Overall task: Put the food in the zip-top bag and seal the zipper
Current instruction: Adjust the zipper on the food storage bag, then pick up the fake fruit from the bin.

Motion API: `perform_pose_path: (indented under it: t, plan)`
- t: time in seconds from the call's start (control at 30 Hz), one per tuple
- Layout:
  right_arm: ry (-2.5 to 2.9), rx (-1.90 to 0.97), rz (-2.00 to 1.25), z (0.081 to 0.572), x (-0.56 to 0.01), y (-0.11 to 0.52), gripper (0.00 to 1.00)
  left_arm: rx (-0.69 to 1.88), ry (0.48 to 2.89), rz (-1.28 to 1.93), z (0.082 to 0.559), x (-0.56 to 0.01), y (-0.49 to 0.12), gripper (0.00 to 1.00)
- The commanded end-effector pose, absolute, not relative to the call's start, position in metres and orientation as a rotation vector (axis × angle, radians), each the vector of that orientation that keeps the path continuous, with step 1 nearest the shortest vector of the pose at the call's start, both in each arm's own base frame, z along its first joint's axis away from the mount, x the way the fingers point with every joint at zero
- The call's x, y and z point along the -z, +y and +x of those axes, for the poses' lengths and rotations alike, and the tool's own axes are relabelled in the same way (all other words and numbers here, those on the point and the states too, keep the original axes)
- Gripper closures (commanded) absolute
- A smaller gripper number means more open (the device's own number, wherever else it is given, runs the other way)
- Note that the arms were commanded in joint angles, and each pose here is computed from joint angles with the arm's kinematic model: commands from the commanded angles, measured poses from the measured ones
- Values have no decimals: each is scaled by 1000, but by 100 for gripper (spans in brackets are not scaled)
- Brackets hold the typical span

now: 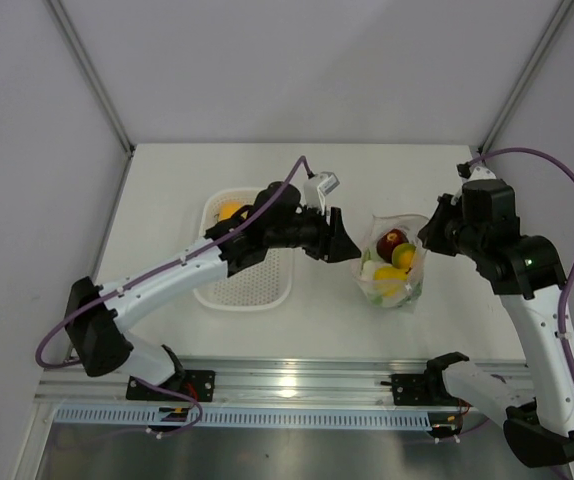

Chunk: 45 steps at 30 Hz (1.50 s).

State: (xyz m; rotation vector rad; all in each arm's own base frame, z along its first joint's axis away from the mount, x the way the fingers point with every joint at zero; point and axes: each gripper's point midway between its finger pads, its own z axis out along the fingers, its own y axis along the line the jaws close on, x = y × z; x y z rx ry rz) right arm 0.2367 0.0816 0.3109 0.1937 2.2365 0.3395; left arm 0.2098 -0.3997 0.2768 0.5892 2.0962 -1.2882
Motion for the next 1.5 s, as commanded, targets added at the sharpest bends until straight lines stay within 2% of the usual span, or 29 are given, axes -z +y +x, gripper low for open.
perform_pose_path:
  t: [0.0, 0.03, 0.07, 0.13, 0.3, 0.5, 0.57, 0.73, 1.27, 1.3, 1.47]
  plan:
    - [2200, -312, 188, 239, -320, 76, 100, 1241, 1915, 534, 219, -324, -380, 30]
    - [2200, -312, 185, 239, -320, 77, 100, 1180, 1924, 495, 223, -306, -369, 23]
    - [2199, -309, 182, 240, -319, 76, 100, 1175, 1841, 466, 220, -330, -355, 12]
    - [2199, -307, 176, 243, -319, 77, 100, 1050, 1814, 381, 233, -331, -330, 1]
    - [2201, -313, 172, 247, -318, 79, 100, 918, 1814, 236, 253, -339, -277, 0]
    - [2219, -320, 170, 246, -310, 81, 100, 705, 1959, 95, 301, -302, -222, 1]
    - [2227, -319, 169, 246, -307, 81, 100, 649, 2027, 120, 317, -283, -218, 1]
    - [2224, -345, 162, 249, -307, 86, 100, 777, 2056, 247, 342, -267, -224, 1]
    - [2239, -375, 135, 253, -302, 93, 100, 427, 2284, 198, 445, -178, -216, 0]
    - [2241, -371, 134, 253, -301, 93, 100, 390, 2332, 190, 448, -161, -213, 0]
    - [2254, -358, 127, 255, -295, 93, 100, 328, 2361, 184, 463, -154, -212, 0]
